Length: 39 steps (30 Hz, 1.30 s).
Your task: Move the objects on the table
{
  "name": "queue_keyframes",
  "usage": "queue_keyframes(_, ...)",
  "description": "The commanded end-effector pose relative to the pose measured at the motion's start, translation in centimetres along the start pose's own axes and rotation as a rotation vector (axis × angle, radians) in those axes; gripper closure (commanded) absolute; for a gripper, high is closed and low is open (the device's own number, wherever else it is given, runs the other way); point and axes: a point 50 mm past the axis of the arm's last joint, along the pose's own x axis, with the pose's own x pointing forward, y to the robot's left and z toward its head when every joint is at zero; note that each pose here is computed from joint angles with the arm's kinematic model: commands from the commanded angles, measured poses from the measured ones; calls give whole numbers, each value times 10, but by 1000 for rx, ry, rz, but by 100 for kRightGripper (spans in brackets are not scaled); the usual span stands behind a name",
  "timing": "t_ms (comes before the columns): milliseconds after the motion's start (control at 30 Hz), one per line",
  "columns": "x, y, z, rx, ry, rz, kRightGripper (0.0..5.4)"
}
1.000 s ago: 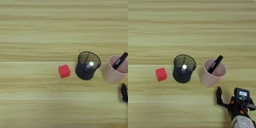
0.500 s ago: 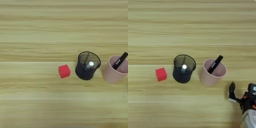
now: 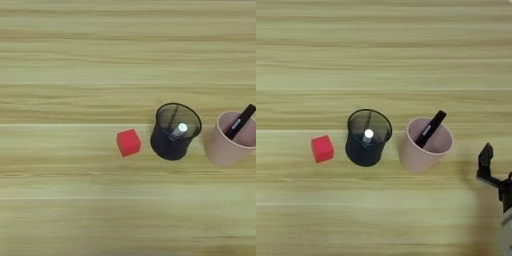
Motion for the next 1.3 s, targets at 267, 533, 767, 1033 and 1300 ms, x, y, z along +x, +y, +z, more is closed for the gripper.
queue_keyframes(267, 3, 7, 50, 3, -219, 73, 6)
queue_keyframes(533, 0, 12, 61, 15, -259, 103, 6)
queue_keyframes(767, -6, 25, 70, 32, -284, 201, 6)
queue_keyframes(1033, -15, 47, 75, 89, -296, 361, 6)
queue_keyframes(1300, -26, 67, 76, 139, -288, 509, 6)
